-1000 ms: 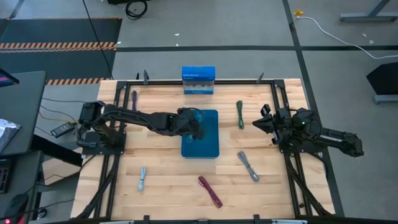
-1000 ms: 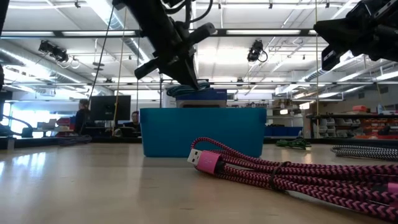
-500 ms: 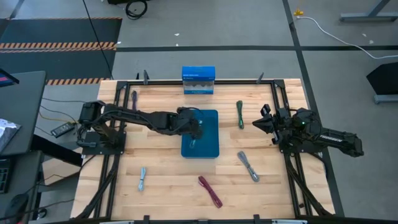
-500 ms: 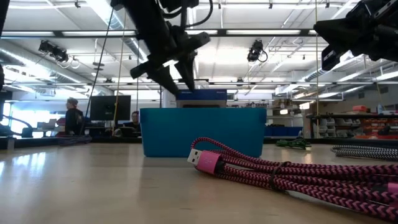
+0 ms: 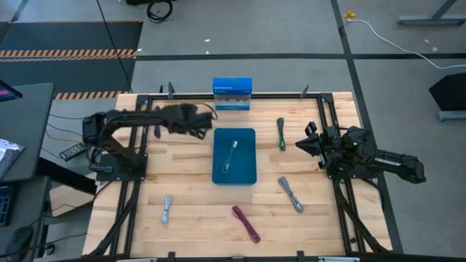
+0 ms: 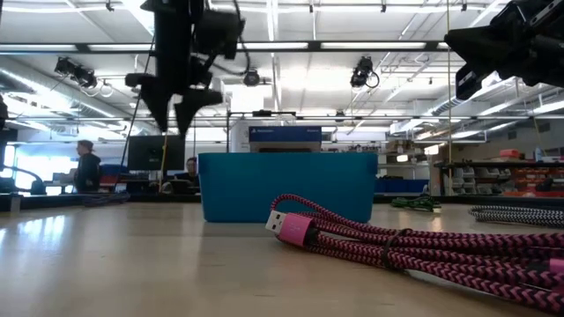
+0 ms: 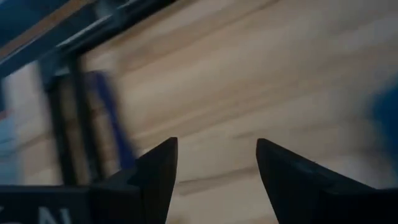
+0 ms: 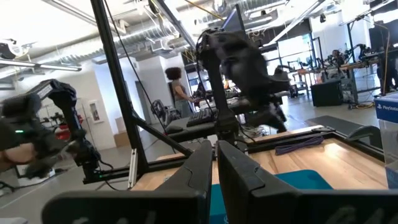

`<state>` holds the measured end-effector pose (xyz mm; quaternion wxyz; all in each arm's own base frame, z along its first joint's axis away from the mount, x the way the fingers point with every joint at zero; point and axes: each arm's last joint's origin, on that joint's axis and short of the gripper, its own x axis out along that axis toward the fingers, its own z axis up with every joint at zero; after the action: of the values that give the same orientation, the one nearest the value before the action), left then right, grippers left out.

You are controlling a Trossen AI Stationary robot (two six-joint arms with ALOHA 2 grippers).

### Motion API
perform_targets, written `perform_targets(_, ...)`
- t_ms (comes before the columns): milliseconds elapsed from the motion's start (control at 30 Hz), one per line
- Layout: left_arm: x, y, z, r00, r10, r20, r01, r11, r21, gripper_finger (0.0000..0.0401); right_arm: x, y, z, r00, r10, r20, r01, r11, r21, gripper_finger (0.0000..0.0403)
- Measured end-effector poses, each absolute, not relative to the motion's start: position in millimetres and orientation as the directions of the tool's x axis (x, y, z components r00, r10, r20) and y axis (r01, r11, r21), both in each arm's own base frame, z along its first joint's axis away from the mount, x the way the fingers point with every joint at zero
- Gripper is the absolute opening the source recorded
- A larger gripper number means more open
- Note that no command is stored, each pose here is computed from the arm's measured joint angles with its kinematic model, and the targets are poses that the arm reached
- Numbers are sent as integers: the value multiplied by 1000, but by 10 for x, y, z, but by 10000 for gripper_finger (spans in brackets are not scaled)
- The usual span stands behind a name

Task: Pick and place USB-C Cables
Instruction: Put the violet charger cable into the blue bin

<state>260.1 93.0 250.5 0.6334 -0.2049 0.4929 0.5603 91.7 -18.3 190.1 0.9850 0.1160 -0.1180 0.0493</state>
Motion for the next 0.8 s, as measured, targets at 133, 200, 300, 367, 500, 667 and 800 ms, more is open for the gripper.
perform_targets(133, 2413, 1294, 2479, -225, 463, -857, -898, 242, 367, 226, 917, -183, 1901, 967, 70, 244, -125, 968, 217, 32)
perform_targets(200, 2314, 1473, 2476, -256, 444, -859, -897, 222, 382, 226, 917, -183, 1901, 967, 70, 244, -125, 968, 217, 32)
perform_targets(300, 2134, 1726, 2476, -294, 403, -867, -902, 184, 391, 226, 917, -183, 1899, 968, 70, 242, -124, 968, 218, 32)
perform_targets(367, 2013, 1866, 2471, -302, 359, -883, -912, 161, 377, 226, 918, -183, 1897, 968, 70, 239, -124, 968, 219, 32)
perform_targets(500, 1807, 2076, 2460, -275, 271, -923, -936, 143, 321, 226, 917, -176, 1896, 967, 94, 237, -146, 966, 214, 32)
perform_targets(667, 1626, 2278, 2451, -195, 218, -956, -967, 123, 225, 220, 917, -162, 1890, 963, 144, 228, -200, 948, 249, 32)
perform_targets(800, 1546, 2380, 2452, -157, 224, -962, -978, 103, 183, 203, 920, -148, 1866, 960, 196, 201, -249, 924, 289, 32)
